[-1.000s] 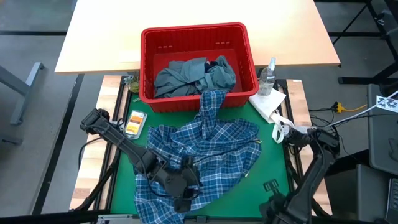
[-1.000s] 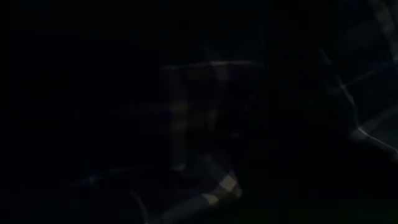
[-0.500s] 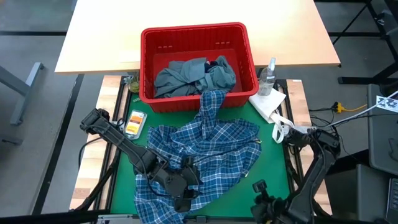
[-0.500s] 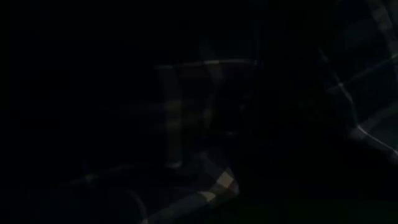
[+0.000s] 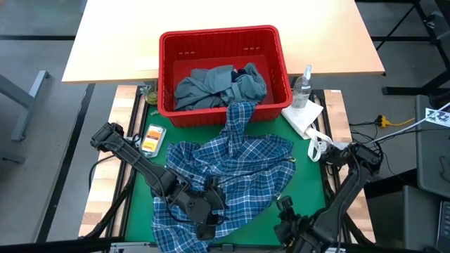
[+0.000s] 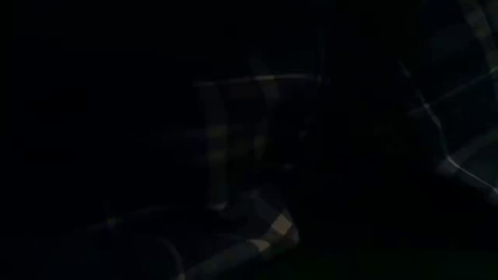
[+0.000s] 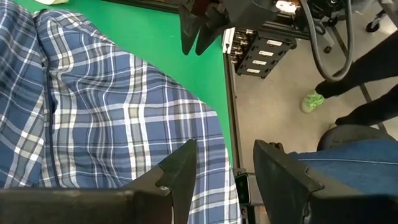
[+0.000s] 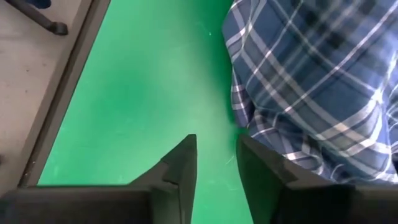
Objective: Fold Laundry from Bin
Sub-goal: Fold the blue shirt
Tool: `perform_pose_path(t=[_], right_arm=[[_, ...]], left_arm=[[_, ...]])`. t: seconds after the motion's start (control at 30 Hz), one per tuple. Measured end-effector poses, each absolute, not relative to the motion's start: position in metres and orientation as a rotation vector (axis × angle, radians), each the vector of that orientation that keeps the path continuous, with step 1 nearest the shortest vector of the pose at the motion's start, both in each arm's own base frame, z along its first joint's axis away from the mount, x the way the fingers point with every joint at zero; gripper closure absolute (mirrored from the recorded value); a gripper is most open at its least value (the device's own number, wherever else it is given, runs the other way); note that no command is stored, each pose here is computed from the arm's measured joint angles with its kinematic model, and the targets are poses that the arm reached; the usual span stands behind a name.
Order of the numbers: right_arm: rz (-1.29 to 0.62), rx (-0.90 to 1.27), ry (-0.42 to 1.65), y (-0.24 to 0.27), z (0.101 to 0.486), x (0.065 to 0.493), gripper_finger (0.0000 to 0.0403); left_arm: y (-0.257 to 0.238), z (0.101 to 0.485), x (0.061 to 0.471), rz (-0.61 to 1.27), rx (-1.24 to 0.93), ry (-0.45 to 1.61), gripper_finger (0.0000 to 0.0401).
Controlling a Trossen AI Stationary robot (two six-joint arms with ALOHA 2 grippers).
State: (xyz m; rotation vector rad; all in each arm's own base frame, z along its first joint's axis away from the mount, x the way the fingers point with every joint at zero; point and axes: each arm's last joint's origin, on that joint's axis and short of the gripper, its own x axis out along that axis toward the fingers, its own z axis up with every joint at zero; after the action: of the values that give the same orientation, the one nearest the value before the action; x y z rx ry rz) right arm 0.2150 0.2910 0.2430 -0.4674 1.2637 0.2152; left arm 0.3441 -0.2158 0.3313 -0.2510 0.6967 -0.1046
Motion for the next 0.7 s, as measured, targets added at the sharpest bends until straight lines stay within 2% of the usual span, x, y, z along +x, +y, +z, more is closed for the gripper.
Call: perform_pose_path(t=[0.7], right_arm=[[0.2, -0.638, 1.23, 0.293, 0.224, 0.226, 0.0287]], left_arm=[[-0.221, 0.331, 0.341, -0.117, -0.243, 0.704, 0.025]])
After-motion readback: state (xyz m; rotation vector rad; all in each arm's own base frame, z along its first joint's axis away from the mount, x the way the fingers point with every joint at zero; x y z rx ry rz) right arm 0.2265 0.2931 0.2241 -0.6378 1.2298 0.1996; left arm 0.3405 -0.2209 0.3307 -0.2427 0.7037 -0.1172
